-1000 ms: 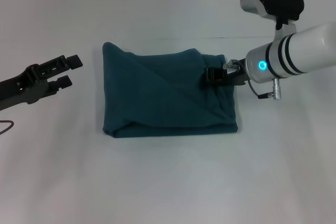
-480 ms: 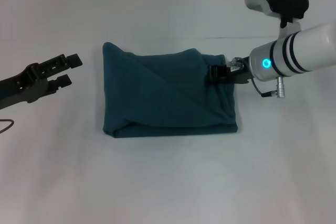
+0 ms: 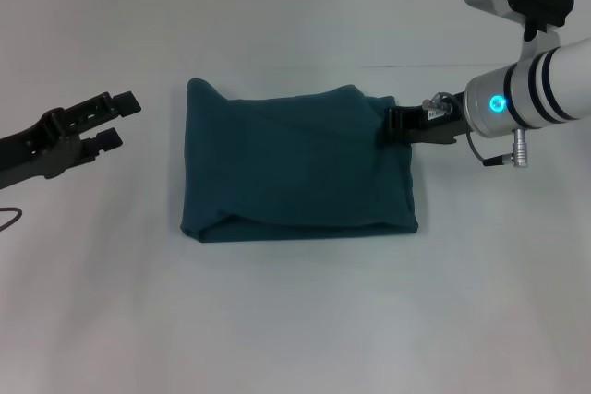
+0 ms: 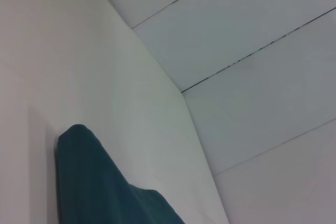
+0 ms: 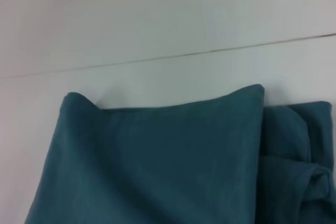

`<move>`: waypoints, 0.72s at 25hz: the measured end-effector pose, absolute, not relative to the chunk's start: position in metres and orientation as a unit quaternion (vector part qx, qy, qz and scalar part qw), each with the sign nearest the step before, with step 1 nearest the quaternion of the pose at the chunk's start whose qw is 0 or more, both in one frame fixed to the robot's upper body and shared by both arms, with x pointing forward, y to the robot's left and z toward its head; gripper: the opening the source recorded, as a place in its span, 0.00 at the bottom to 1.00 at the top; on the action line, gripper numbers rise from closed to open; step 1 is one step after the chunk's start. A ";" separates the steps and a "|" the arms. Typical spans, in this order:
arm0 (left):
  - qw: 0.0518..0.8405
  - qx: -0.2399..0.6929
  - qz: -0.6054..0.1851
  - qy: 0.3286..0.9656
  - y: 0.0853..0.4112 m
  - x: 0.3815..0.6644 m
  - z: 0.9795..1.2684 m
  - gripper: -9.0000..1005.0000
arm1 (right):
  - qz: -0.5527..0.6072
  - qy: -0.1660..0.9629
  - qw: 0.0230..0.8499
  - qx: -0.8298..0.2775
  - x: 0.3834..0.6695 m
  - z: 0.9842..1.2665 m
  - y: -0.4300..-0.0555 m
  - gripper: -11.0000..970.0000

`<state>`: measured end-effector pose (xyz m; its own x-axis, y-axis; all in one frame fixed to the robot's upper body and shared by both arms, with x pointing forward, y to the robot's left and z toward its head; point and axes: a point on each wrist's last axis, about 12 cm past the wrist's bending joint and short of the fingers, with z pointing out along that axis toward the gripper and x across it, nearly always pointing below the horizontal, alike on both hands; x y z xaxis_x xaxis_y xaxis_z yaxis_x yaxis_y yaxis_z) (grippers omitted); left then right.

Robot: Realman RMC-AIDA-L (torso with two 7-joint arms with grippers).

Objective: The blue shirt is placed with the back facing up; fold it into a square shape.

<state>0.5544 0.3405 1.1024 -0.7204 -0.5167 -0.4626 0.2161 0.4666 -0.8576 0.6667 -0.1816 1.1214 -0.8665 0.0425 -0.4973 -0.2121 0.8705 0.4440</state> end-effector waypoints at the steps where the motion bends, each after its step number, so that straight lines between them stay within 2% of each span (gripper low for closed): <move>1: 0.361 -0.097 -0.507 0.776 0.340 0.555 1.103 0.91 | 0.250 0.934 0.253 -0.045 0.666 1.121 -0.182 0.02; 18: 0.361 -0.095 -0.508 0.776 0.340 0.555 1.103 0.91 | 0.253 0.938 0.236 -0.019 0.656 1.106 -0.195 0.06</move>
